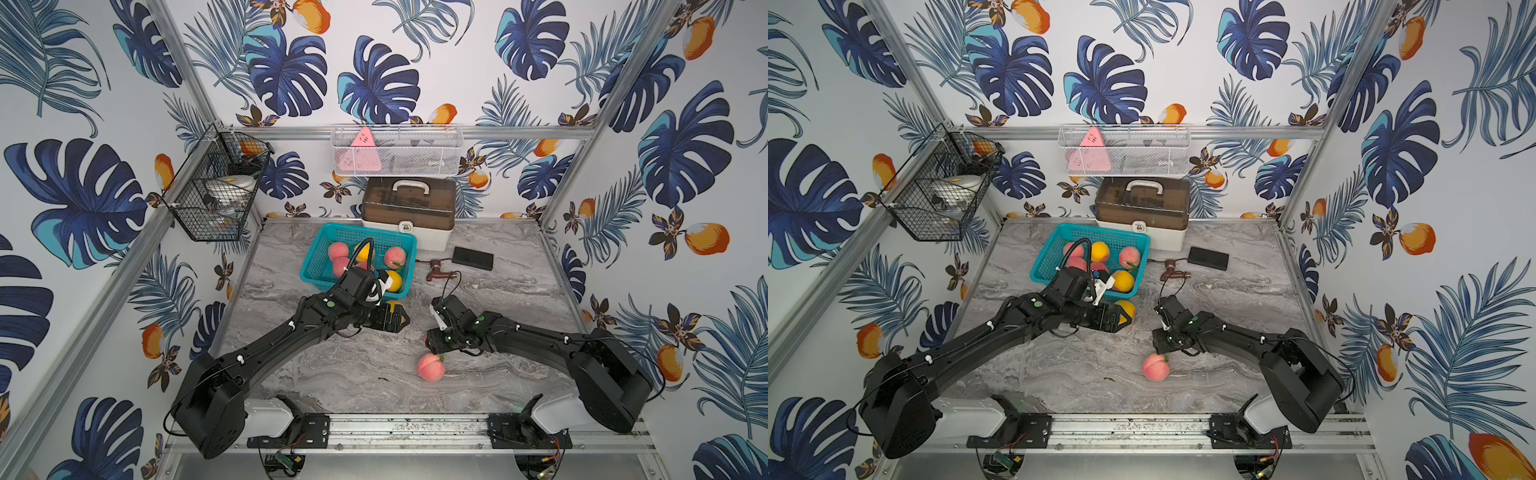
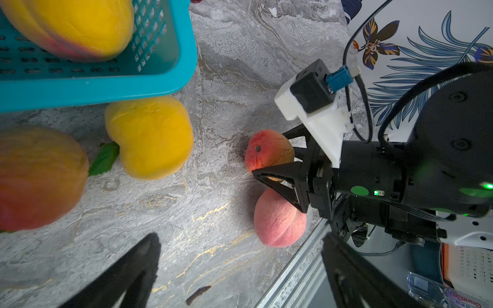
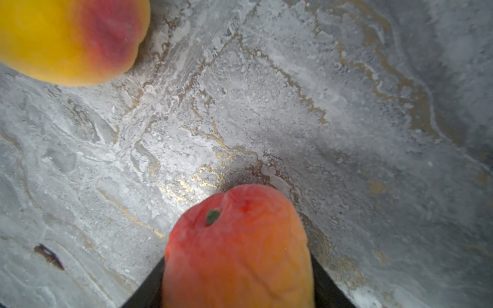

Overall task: Put the peaches into the basket
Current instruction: Pick up the peach from the center of the board, then place the peach in the basket.

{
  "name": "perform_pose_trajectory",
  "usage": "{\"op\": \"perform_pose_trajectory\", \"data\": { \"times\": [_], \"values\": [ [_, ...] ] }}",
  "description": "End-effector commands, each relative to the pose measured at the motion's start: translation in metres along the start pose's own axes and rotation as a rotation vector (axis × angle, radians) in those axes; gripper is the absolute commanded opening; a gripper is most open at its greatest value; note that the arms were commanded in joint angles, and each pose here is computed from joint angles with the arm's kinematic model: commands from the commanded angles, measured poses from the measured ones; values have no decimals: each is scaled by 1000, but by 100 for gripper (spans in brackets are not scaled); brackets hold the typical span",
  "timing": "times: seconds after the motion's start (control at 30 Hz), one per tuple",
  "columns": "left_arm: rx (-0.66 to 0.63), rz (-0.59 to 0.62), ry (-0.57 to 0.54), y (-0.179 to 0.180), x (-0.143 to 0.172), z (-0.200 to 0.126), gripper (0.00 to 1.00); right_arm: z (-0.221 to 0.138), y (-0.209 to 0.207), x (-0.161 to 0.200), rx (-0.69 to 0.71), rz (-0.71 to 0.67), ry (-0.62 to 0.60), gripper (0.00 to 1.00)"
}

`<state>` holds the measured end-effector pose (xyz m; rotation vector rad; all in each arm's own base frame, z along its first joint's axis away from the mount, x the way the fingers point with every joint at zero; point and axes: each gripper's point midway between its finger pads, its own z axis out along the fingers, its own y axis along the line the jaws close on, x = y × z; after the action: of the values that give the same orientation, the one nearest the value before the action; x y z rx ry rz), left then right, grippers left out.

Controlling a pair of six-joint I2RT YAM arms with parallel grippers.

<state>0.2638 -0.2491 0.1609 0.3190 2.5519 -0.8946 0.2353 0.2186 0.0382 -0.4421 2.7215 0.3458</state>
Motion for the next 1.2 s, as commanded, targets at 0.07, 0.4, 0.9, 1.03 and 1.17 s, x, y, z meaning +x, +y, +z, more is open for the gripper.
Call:
{"op": "perform_pose_trajectory", "data": {
  "times": [0.07, 0.4, 0.9, 1.03, 1.17],
  "values": [
    [11, 3, -6, -5, -5, -4, 98, -14, 5, -16, -12, -20, -67, 46],
    [31, -12, -11, -12, -7, -10, 98, -34, 14, -34, -62, -45, -168, 43],
    [217, -73, -12, -50, -20, -16, 98, -99, 61, -57, -320, -280, -474, 45],
    [232, -67, -7, -55, -21, -19, 98, -107, 69, -54, -369, -324, -512, 45],
    [265, -75, -2, -60, -21, -19, 98, -112, 72, -54, -386, -356, -558, 47]
  ]
}}
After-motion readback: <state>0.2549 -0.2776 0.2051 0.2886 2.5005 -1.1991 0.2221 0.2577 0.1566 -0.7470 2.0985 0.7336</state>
